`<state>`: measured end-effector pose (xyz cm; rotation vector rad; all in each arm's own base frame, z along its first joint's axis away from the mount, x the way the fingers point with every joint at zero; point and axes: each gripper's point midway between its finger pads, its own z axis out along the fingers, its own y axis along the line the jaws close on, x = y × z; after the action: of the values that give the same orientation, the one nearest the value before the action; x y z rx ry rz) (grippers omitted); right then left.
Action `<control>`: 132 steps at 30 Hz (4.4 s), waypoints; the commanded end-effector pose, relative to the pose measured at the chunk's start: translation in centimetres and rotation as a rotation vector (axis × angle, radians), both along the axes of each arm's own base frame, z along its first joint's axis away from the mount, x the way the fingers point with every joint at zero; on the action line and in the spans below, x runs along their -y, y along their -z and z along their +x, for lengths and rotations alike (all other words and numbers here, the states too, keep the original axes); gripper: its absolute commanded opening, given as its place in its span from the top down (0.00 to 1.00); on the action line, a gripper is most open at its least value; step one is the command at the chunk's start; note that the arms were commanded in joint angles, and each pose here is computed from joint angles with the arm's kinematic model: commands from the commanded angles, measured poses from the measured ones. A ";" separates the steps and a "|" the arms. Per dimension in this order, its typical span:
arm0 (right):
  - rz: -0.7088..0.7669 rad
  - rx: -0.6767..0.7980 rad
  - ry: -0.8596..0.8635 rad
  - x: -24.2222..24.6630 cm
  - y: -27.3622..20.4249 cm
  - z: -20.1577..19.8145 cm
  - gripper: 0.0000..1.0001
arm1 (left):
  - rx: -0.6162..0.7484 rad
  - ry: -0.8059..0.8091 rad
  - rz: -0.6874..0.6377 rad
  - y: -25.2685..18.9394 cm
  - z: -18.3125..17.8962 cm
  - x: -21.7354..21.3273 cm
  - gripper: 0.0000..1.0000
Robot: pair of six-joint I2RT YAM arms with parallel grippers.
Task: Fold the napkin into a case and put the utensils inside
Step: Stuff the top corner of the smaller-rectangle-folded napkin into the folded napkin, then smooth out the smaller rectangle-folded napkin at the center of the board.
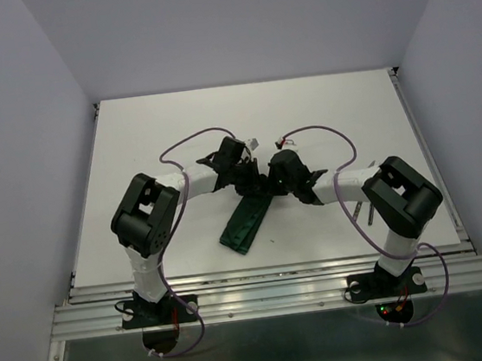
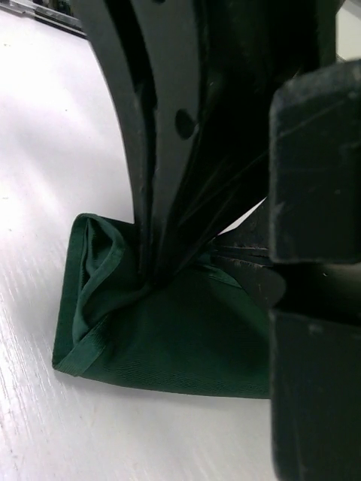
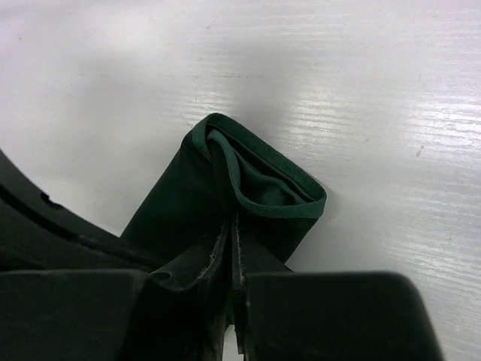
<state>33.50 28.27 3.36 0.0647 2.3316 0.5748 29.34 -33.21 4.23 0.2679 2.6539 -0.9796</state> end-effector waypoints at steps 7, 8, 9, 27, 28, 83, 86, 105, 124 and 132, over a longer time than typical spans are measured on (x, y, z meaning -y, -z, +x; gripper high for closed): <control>-0.005 0.048 0.003 0.2 -3.0 0.3 0.70 | 0.106 -0.032 0.006 -5.1 0.8 -2.4 1.00; 0.004 0.072 0.001 0.2 -4.2 0.4 0.67 | 0.106 -0.043 0.009 -5.1 1.0 -2.8 1.00; 0.003 0.082 0.006 0.4 -4.6 0.5 0.59 | 0.108 -0.073 0.022 -4.9 1.6 -3.7 1.00; 0.010 0.057 0.058 3.4 -4.2 -2.2 0.76 | 0.037 -0.253 0.245 0.6 2.4 -9.3 1.00; 0.018 0.046 0.053 3.3 -3.8 -2.5 0.80 | 0.030 -0.252 0.251 0.9 2.2 -9.4 1.00; 0.027 0.031 0.163 8.3 -3.8 -3.8 0.69 | 0.320 -0.198 0.496 -5.9 -2.9 -8.7 0.38; 0.029 0.026 0.158 8.1 -3.7 -3.8 0.69 | 0.334 -0.159 0.550 -5.1 -4.8 -7.9 0.21; 0.109 -0.024 0.067 6.0 -3.1 -4.8 0.69 | 0.370 0.060 0.804 0.1 -9.8 -8.1 0.47; 0.292 -0.131 -0.022 2.0 -1.5 -8.4 0.69 | 0.347 0.097 0.837 2.9 -10.0 -8.2 0.87; 0.352 -0.148 -0.036 0.5 -1.1 -9.7 0.63 | 0.329 0.102 0.744 2.5 -9.6 -7.5 1.00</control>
<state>23.26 26.28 2.95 0.2199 2.4268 0.9223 19.85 -25.87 1.86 0.6626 2.5715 0.1431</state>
